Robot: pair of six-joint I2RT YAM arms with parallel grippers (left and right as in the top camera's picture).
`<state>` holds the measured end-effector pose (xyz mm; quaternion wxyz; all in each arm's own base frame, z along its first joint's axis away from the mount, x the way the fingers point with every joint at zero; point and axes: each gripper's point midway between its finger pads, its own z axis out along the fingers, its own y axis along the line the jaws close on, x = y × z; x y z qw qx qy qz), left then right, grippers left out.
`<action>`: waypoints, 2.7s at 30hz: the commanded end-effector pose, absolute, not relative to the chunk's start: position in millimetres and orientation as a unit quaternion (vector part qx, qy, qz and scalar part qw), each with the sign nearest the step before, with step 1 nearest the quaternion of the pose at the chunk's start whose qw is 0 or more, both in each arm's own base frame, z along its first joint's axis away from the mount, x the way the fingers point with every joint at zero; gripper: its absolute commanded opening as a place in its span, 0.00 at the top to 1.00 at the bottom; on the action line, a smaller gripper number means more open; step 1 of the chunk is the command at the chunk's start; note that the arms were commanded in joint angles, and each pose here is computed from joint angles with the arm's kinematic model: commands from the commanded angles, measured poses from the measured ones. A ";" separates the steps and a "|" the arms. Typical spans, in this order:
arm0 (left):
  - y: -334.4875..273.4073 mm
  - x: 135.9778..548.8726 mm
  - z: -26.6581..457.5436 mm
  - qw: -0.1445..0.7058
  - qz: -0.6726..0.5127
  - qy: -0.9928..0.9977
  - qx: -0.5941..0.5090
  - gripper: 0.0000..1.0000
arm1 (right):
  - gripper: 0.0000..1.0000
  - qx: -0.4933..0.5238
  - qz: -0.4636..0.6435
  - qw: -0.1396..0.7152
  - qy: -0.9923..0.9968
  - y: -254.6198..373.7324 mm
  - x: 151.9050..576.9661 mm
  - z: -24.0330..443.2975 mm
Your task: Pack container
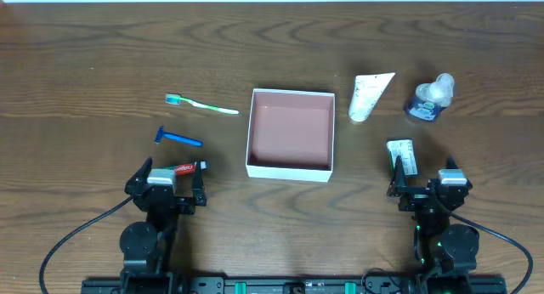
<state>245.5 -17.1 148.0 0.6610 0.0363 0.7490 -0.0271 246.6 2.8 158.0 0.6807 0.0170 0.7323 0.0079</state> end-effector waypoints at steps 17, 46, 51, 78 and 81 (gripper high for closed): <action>-19.4 244.2 131.3 0.640 -0.031 0.766 0.041 0.02 | 0.01 0.007 0.009 0.678 0.735 6.1 246.8 155.1; -19.4 244.2 131.3 0.640 -0.031 0.766 0.041 0.02 | 0.01 -0.076 0.134 0.676 0.720 56.0 236.2 176.3; -19.4 244.2 131.4 0.640 -0.031 0.766 0.041 0.02 | 0.01 -0.083 0.140 0.688 0.707 58.3 227.9 223.4; -19.4 244.2 131.4 0.640 -0.031 0.766 0.041 0.02 | 0.01 -0.154 0.227 0.511 0.815 101.7 360.2 343.4; -19.4 244.2 131.4 0.640 -0.031 0.766 0.041 0.02 | 0.01 -0.123 0.187 0.488 0.843 82.3 380.2 315.5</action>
